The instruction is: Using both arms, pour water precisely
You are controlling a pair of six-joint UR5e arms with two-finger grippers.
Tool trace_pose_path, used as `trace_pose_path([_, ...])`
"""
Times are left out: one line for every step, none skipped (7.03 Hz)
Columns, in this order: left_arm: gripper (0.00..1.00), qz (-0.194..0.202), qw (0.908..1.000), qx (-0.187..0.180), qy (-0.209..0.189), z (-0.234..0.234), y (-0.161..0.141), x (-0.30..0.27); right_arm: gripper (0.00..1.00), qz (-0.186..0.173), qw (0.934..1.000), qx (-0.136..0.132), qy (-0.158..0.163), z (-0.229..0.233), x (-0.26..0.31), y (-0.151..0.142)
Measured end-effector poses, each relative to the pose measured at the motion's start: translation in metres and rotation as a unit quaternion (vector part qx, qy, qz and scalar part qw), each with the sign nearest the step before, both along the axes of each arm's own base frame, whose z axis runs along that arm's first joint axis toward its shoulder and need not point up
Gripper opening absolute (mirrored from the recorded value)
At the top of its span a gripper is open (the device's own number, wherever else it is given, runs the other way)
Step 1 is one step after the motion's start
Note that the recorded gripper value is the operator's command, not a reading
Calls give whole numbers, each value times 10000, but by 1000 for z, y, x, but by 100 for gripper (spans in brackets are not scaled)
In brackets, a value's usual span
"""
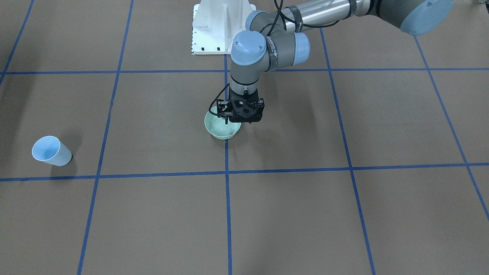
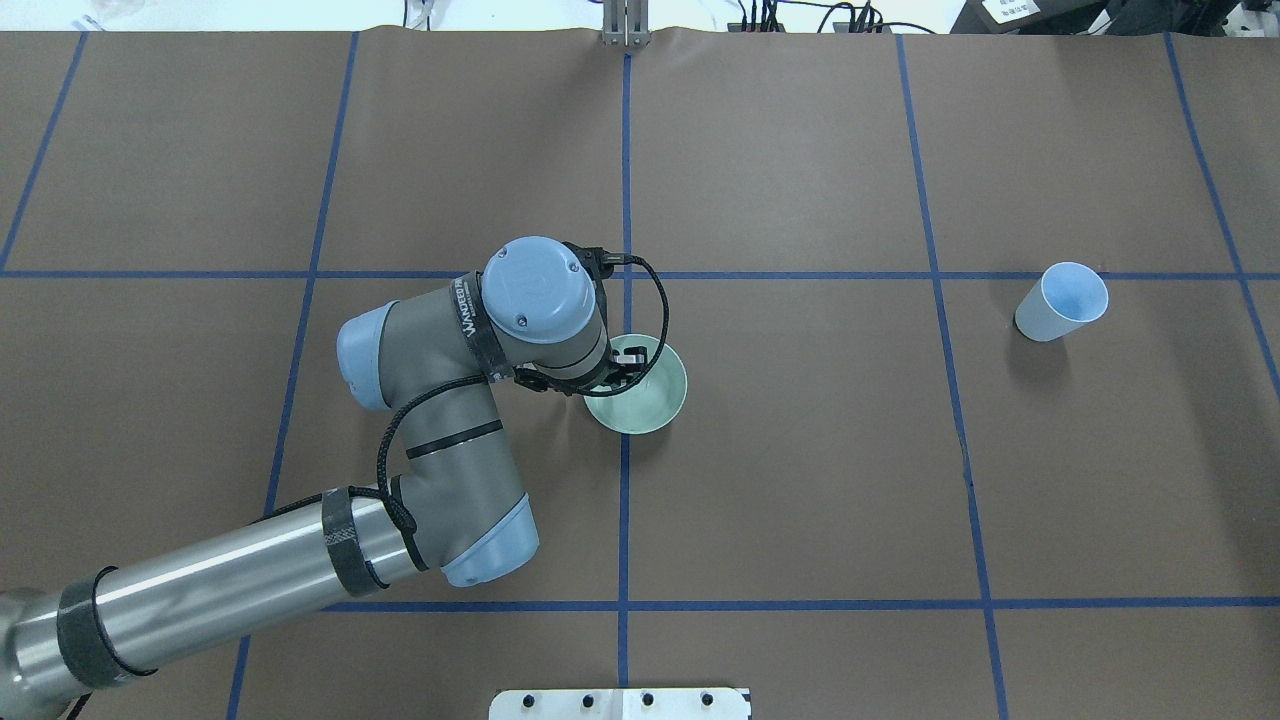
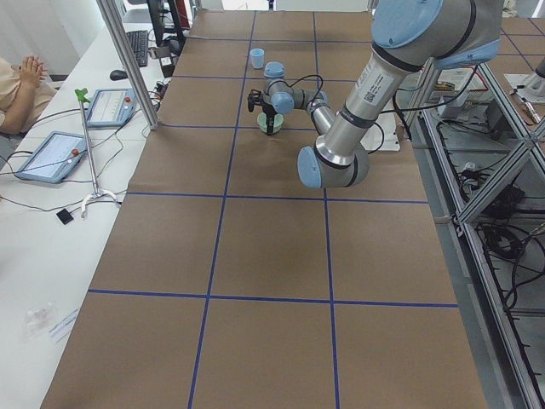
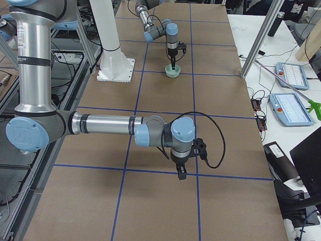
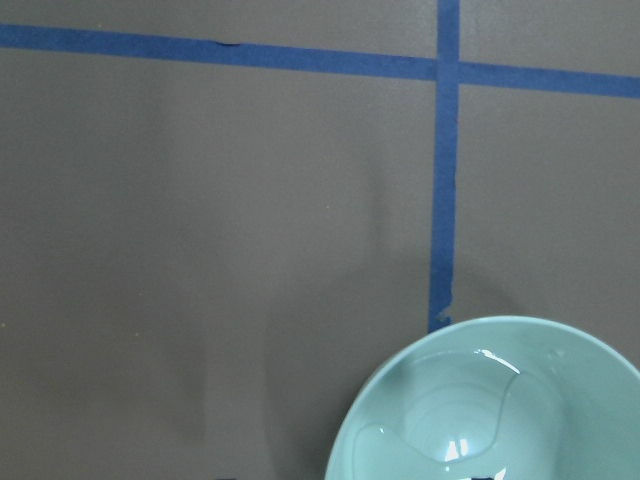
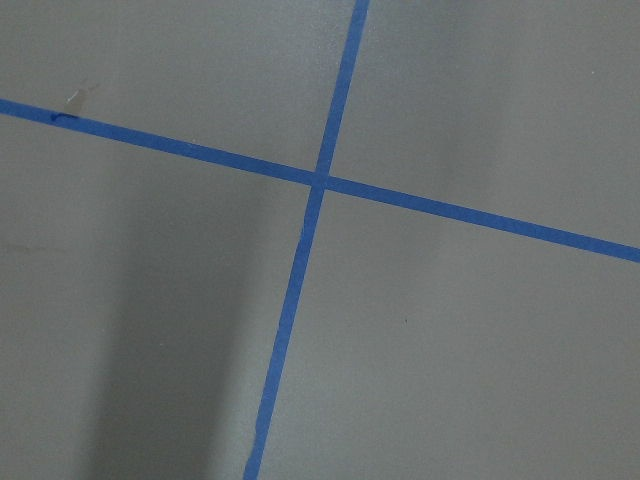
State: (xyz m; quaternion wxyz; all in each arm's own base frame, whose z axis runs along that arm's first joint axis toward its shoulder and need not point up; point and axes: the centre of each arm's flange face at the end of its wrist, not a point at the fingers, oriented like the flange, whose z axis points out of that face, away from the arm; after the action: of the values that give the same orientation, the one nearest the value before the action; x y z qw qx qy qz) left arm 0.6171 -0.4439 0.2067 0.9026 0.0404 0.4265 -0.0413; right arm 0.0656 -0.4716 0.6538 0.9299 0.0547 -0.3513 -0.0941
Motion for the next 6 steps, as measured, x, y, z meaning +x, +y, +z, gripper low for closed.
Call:
trace_pose_path([0,4,10000,18,35,-1,-1,0,100,-1,10000,5,0,0,0,0])
trace_pose_path([0,13,9999,52,85,-5,-1,-3,100,-3,10000,11,0,-1,0,-1])
trace_pose_path([0,46,9998,136,148,-12,-1,-9,100,-5,10000,12,0,-1,0,-1])
trace_pose_path([0,86,9994,254,224,-22,-1,-16,100,-6,10000,10,0,0,0,0])
trace_pose_path([0,138,9988,367,296,-27,-1,-28,100,-9,10000,3,2,1,0,0])
trace_pose_path([0,274,9979,487,335,-19,-3,-51,100,-10,10000,-11,6,2,0,1])
